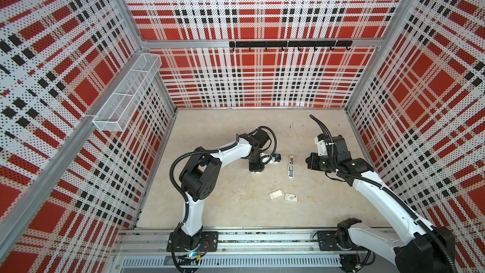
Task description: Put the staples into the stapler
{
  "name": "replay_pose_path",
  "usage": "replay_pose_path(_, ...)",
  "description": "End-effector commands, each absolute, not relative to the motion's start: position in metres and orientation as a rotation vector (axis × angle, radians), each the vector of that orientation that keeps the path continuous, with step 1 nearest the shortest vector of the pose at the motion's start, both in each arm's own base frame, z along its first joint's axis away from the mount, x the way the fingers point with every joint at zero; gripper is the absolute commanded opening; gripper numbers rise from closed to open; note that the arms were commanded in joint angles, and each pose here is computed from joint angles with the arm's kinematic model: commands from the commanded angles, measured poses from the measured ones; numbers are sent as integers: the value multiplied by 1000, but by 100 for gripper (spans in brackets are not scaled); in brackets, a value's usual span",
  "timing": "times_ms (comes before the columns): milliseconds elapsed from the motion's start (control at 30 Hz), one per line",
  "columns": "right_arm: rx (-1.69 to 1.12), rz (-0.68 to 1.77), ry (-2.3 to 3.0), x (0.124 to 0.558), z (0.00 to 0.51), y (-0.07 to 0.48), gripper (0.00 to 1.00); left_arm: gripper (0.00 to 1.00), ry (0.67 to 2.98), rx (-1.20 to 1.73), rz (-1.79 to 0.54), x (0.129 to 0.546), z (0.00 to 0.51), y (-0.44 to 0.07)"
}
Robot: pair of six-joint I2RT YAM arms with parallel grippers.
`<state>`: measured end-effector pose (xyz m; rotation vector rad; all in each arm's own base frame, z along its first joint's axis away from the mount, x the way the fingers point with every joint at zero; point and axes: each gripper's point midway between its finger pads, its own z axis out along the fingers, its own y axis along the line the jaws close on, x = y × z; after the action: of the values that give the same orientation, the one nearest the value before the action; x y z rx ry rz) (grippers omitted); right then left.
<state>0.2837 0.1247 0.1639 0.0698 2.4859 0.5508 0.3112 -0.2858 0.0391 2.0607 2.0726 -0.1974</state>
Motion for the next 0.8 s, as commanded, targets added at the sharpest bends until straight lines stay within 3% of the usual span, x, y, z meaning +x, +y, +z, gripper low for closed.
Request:
replay_pose_path(0, 73, 547, 2464, 284, 166, 123, 6, 16, 2217, 2258, -81, 285, -32, -247)
replay_pose_path(767, 74, 547, 2467, 284, 162, 123, 6, 17, 2283, 2343, -33, 277, -37, -243)
